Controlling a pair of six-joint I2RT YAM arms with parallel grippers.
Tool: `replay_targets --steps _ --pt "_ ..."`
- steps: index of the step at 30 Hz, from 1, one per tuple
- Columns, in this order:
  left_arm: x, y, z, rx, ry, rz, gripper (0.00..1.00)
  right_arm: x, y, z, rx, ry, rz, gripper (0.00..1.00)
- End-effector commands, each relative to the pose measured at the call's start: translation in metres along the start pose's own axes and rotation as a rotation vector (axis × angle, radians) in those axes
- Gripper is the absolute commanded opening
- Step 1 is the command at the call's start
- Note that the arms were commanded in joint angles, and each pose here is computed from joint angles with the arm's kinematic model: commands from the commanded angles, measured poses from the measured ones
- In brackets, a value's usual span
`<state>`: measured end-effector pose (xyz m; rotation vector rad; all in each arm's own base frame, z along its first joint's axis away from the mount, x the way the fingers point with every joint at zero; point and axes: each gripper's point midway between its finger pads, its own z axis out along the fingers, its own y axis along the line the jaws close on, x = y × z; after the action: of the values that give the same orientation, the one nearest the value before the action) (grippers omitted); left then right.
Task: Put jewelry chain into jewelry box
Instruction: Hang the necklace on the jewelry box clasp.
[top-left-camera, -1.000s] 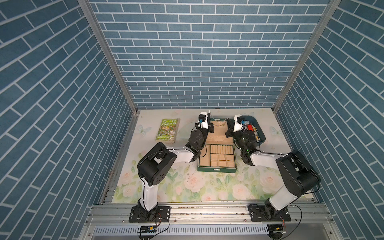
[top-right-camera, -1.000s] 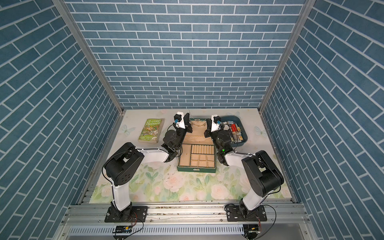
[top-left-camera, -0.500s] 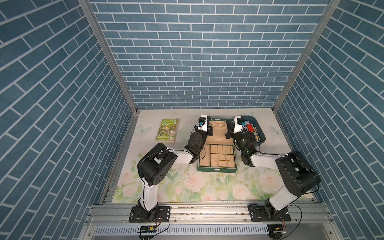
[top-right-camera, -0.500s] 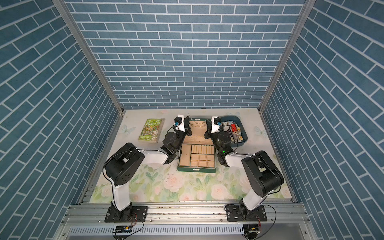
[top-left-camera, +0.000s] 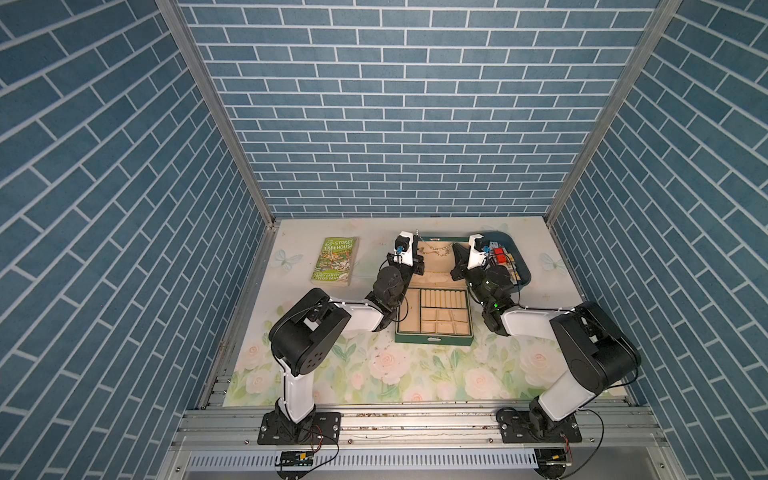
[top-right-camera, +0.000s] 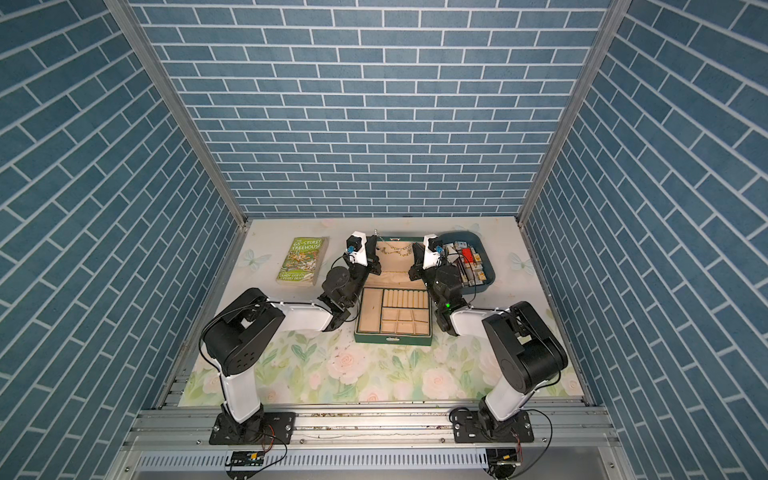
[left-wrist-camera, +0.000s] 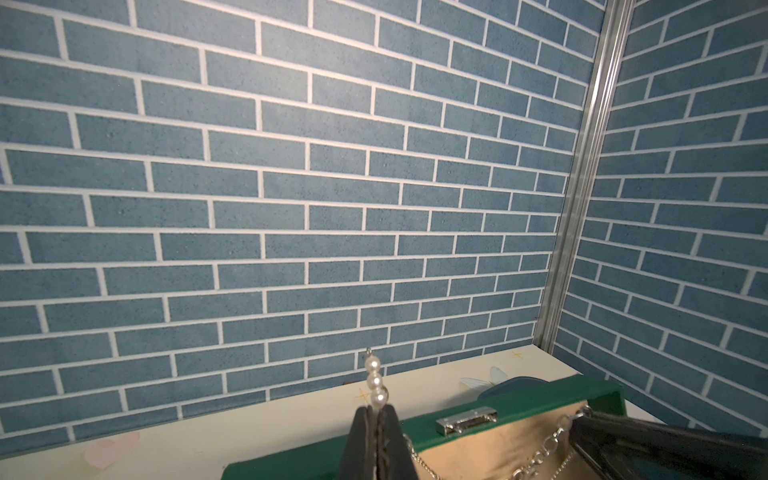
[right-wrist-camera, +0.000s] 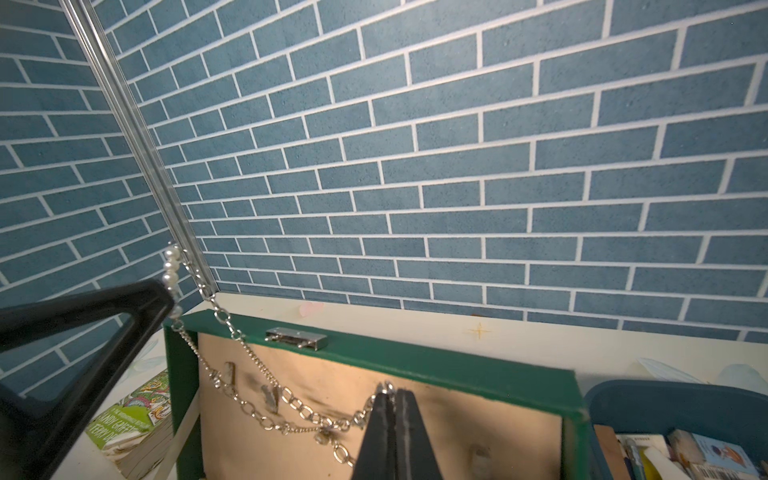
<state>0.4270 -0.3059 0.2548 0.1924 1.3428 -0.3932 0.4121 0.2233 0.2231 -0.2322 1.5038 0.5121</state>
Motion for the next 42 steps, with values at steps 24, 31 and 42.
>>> replay_targets --steps 24,31,42 --pt "0.027 0.000 0.014 -0.045 0.083 0.038 0.00 0.007 0.001 0.000 0.007 0.012 0.055 0.00" --pt "0.007 0.004 0.013 -0.063 0.026 0.046 0.00 -0.003 0.003 -0.001 0.000 -0.020 0.056 0.00" --pt "0.022 0.006 0.005 -0.060 0.073 0.052 0.00 0.007 0.001 -0.003 0.007 0.016 0.059 0.00"
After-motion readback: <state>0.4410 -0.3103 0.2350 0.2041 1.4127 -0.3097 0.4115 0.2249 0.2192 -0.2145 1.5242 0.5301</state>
